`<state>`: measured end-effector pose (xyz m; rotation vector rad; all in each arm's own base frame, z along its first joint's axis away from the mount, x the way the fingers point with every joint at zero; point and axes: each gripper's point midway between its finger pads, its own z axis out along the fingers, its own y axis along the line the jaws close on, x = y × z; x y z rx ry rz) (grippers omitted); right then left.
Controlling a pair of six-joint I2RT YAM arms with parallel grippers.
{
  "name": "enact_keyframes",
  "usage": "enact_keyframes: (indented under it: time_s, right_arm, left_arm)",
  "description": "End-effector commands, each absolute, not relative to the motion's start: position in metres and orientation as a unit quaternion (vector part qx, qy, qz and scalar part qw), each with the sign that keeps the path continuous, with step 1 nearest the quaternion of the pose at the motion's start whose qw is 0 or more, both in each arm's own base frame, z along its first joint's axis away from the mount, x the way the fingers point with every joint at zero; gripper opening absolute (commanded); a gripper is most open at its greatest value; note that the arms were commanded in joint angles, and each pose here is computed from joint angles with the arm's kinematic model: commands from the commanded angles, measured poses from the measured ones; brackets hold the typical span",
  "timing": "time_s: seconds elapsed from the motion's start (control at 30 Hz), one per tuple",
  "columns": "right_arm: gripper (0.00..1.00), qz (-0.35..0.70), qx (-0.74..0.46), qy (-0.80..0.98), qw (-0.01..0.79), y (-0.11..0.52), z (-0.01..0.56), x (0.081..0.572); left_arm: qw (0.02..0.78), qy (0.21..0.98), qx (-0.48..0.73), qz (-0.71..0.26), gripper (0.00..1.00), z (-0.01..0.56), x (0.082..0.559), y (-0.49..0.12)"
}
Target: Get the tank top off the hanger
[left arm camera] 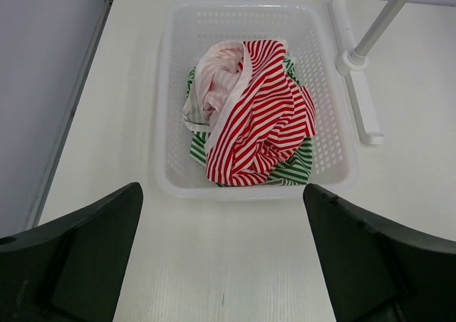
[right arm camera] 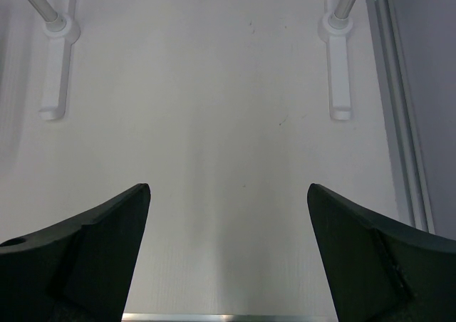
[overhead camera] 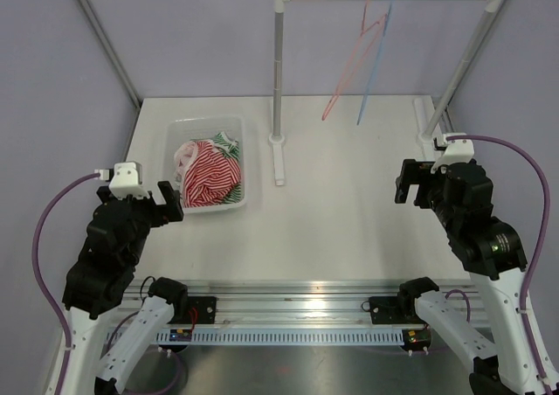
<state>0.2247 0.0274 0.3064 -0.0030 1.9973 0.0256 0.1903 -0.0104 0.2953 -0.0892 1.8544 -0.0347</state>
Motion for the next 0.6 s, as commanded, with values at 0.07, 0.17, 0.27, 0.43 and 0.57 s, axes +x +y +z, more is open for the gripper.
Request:
enact_keyframes:
  time_s: [0.07,0.17,0.27,0.43,0.57]
  right_arm:
    - [0.99,-0.004,0.004,0.831,0.556,0.022,0.315,0.226]
    - [0.99,-0.001,0.005,0.832,0.555,0.023,0.315,0.228]
    - [1.00,0.005,0.008,0.832,0.555,0.026,0.315,0.230]
    - [0.99,0.013,0.012,0.837,0.546,0.030,0.311,0.233]
    - [1.00,0.015,0.013,0.842,0.538,0.032,0.306,0.237]
  left_arm:
    - [0.615,0.788,-0.031,-0.024,0.99,0.305,0.200,-0.016]
    - [0.618,0.785,-0.032,-0.023,0.99,0.306,0.201,-0.016]
    - [0.617,0.786,-0.033,-0.022,0.99,0.307,0.203,-0.016]
    - [0.616,0.787,-0.034,-0.019,0.99,0.308,0.204,-0.015]
    - [0.618,0.785,-0.039,-0.012,0.99,0.308,0.203,-0.012]
